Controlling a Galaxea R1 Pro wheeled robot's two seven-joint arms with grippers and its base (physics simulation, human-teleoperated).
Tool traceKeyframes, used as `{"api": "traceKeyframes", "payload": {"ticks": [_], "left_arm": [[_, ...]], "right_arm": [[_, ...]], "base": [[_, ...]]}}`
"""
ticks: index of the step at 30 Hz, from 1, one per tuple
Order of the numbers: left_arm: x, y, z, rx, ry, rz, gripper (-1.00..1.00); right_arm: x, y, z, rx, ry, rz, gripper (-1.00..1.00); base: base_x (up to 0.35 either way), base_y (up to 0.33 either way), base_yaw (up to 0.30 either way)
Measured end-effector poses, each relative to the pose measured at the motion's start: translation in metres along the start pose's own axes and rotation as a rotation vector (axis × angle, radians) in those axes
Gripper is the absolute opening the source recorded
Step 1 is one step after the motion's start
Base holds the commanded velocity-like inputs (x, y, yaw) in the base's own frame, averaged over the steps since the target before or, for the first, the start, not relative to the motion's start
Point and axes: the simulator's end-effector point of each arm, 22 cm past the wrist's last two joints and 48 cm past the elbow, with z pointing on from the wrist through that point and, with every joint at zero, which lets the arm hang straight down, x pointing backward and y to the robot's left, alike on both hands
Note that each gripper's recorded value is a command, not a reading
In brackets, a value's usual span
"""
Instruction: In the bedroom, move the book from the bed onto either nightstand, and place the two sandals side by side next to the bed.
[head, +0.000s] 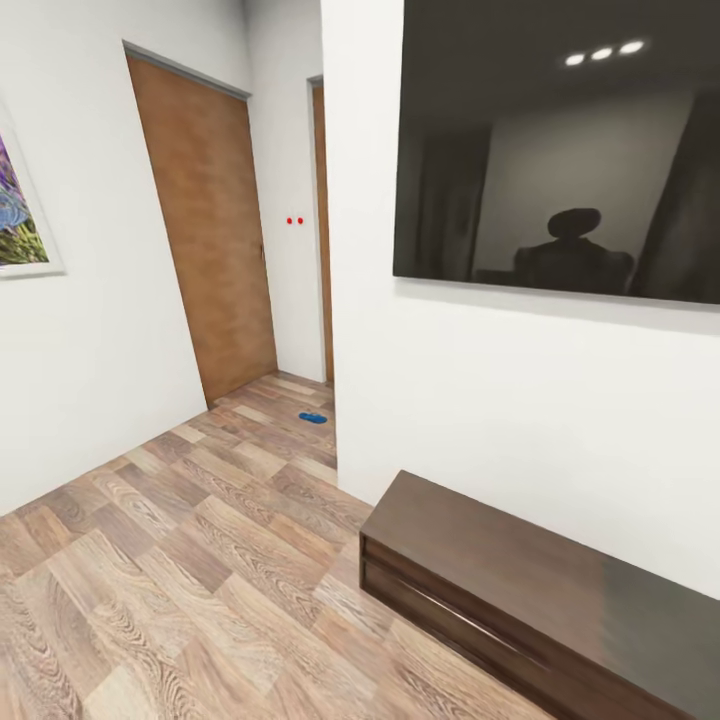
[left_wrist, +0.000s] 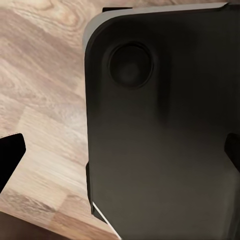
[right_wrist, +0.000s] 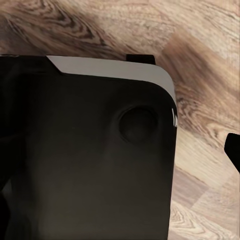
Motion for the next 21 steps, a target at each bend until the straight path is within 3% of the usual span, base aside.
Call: {"api": "traceKeyframes", "payload": {"ticks": [21], "left_arm": [[0.0048,0.0,-0.0003,0.0,0.004,0.001,1.0]], "right_arm": [[0.0093,0.0031,0.0003,-0.005,0.024,-0.008,1.0]], "base": [[0.0,0.0,0.206]]}}
